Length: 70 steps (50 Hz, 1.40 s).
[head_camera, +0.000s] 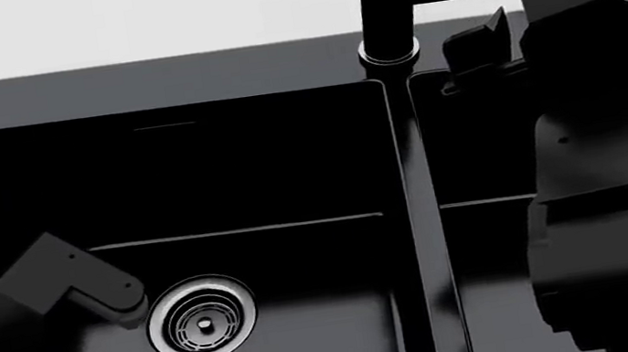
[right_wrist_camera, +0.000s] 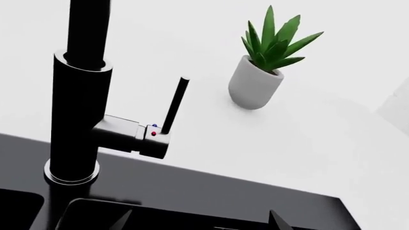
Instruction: Pick the kiwi from the sink and place it on the plate located on the counter
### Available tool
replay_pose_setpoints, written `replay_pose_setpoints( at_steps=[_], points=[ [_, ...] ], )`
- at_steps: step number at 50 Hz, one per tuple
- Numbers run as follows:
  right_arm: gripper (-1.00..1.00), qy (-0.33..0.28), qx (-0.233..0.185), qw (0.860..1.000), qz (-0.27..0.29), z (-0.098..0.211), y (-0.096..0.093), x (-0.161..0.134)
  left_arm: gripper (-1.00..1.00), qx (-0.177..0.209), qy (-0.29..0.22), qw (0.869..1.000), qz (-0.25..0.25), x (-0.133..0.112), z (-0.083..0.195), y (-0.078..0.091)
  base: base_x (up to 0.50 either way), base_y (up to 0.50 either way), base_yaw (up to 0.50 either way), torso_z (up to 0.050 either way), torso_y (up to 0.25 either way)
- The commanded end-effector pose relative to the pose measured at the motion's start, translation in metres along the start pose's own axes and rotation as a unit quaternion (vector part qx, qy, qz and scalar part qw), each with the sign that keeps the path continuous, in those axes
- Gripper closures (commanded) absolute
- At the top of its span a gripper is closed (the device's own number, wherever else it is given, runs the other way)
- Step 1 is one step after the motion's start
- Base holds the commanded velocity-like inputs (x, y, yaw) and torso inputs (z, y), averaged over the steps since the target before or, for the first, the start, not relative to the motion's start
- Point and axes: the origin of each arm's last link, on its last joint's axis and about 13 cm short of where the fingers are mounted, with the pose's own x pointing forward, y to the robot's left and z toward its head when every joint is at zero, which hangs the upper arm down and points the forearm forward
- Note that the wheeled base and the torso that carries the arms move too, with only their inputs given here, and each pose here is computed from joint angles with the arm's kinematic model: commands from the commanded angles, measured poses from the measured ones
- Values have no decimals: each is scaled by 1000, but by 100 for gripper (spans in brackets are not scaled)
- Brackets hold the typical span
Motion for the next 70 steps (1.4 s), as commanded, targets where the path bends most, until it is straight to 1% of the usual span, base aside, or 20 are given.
replay_pose_setpoints(
  at_steps=[1,13,25,43,49,52,65,70],
  points=[
    [-100,1,-3,1000,8,0,3,7,-100,-11,-22,1000,-6,13,3,1,0,0,0,0,0],
    [-100,1,-5,1000,10,1,3,7,-100,-11,-15,1000,-5,23,1,2,0,0,0,0,0],
    [-100,2,-6,1000,11,0,4,7,-100,-21,1,1000,-5,33,-4,4,0,0,0,0,0],
    [-100,0,-7,1000,17,1,6,6,-100,-26,4,1000,-7,40,-5,4,0,0,0,0,0],
    [-100,1,-8,1000,17,1,6,6,-100,-27,6,1000,-8,46,-4,4,0,0,0,0,0],
    [-100,2,-7,1000,18,1,6,6,-100,-24,5,1000,1,50,-4,6,0,0,0,0,0],
    [-100,4,-6,1000,20,-1,7,7,-100,-32,13,999,2,62,-6,7,0,0,0,0,0],
    [-100,4,-5,1000,21,-2,7,7,-100,-29,13,999,2,67,-7,4,0,0,0,0,0]
  ],
)
